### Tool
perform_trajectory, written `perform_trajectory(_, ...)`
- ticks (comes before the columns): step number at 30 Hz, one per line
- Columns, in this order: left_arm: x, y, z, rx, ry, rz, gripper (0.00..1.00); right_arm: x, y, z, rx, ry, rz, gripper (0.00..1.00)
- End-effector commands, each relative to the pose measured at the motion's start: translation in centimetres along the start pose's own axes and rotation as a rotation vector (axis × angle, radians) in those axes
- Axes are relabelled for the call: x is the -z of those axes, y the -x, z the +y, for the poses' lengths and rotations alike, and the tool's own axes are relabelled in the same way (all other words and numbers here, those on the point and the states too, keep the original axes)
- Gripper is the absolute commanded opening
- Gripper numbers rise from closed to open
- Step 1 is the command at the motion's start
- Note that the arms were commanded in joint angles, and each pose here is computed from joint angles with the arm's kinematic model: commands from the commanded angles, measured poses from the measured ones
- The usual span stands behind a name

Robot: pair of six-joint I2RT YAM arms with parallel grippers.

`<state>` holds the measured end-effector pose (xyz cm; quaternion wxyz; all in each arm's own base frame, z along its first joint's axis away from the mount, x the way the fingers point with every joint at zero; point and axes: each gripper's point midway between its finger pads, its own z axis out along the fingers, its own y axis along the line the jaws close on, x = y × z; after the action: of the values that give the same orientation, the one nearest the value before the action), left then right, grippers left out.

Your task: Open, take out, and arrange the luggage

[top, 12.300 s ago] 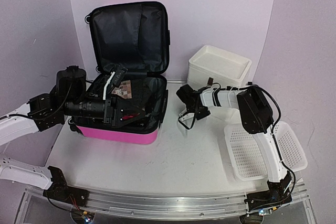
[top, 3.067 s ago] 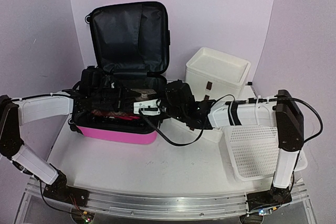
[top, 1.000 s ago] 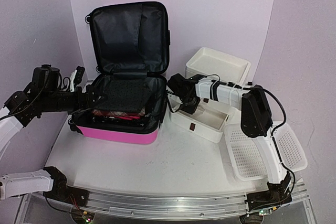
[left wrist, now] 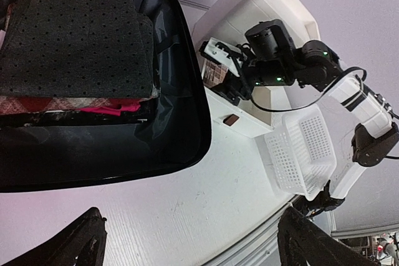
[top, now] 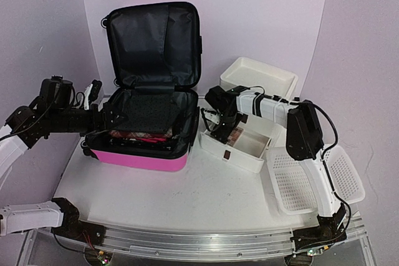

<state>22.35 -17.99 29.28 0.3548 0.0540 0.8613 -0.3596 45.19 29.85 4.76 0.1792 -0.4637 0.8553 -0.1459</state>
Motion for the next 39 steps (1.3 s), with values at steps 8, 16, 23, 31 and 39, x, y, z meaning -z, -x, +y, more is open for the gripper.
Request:
perform_trajectory(8,-1.0,1.7,2.5,-0.102,0.190,0.037,0.99,11.8,1.5,0.5,-0.150,0.198,-0.180,0.98)
perform_trajectory(16,-0.5,4.3,4.3,-0.148,0.316,0.003,0.99,16.5,-1.4,2.1,-0.285,0.338,-0.184,0.98)
perform_trajectory(23,-2.8,6.8,10.6,-0.059,0.389,0.130,0.96,21.5,-4.6,7.0,-0.407,0.646,-0.232,0.98)
perform_trajectory(31,-8.3,11.4,18.6,-0.029,0.517,0.242,0.65,23.8,-8.0,8.3,-0.519,0.715,-0.266,0.98)
perform_trajectory(39,-13.5,14.0,23.6,-0.043,0.571,0.301,0.52,25.5,-9.9,8.4,-0.568,0.726,-0.297,0.98)
